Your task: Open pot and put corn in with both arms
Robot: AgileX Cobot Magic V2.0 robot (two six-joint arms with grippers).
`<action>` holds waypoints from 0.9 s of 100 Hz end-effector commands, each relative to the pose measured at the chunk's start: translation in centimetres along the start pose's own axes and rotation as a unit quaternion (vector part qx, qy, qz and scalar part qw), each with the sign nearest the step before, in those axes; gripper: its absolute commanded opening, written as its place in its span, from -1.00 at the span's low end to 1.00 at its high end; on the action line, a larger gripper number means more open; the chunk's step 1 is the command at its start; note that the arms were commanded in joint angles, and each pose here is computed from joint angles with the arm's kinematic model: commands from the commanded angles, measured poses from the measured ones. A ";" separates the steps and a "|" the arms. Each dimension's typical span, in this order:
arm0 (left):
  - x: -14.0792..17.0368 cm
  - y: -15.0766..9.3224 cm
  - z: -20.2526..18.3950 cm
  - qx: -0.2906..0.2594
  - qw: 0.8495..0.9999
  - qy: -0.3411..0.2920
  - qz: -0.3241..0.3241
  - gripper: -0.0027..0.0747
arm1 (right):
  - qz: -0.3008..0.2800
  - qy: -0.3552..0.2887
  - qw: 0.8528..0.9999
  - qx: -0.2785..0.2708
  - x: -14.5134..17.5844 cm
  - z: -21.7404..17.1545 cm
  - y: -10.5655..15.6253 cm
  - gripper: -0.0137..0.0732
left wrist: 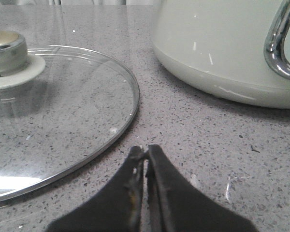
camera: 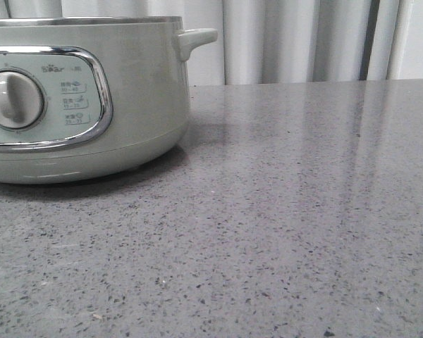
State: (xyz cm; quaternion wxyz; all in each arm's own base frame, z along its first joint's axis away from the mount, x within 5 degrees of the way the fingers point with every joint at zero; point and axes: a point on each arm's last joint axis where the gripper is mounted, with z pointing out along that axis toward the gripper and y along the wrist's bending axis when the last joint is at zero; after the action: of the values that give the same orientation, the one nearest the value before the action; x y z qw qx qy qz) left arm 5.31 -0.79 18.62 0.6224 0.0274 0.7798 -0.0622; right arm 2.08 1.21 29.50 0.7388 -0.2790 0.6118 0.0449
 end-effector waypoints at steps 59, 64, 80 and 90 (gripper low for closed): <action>0.3 0.0 0.0 0.003 1.000 -0.024 -0.005 -0.98 | 0.034 0.216 0.967 0.132 12.0 1.3 2.4 -0.83; 0.3 0.0 0.0 0.003 1.000 -0.024 -0.005 -0.98 | 0.033 0.212 0.967 0.134 11.9 1.4 2.3 -0.83; 0.3 0.0 0.0 0.003 1.000 -0.024 -0.005 -0.98 | 0.034 0.212 0.967 0.134 11.9 1.4 2.3 -0.83; 0.3 0.0 0.0 0.003 1.000 -0.024 -0.005 -0.98 | 0.034 0.212 0.967 0.134 11.9 1.4 2.3 -0.83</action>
State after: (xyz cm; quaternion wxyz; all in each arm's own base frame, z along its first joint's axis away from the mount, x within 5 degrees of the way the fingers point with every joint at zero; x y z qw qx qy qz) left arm 5.31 -0.79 18.62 0.6224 0.0274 0.7798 -0.0622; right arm 5.30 0.55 18.10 0.6145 -0.1667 0.7672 -0.0771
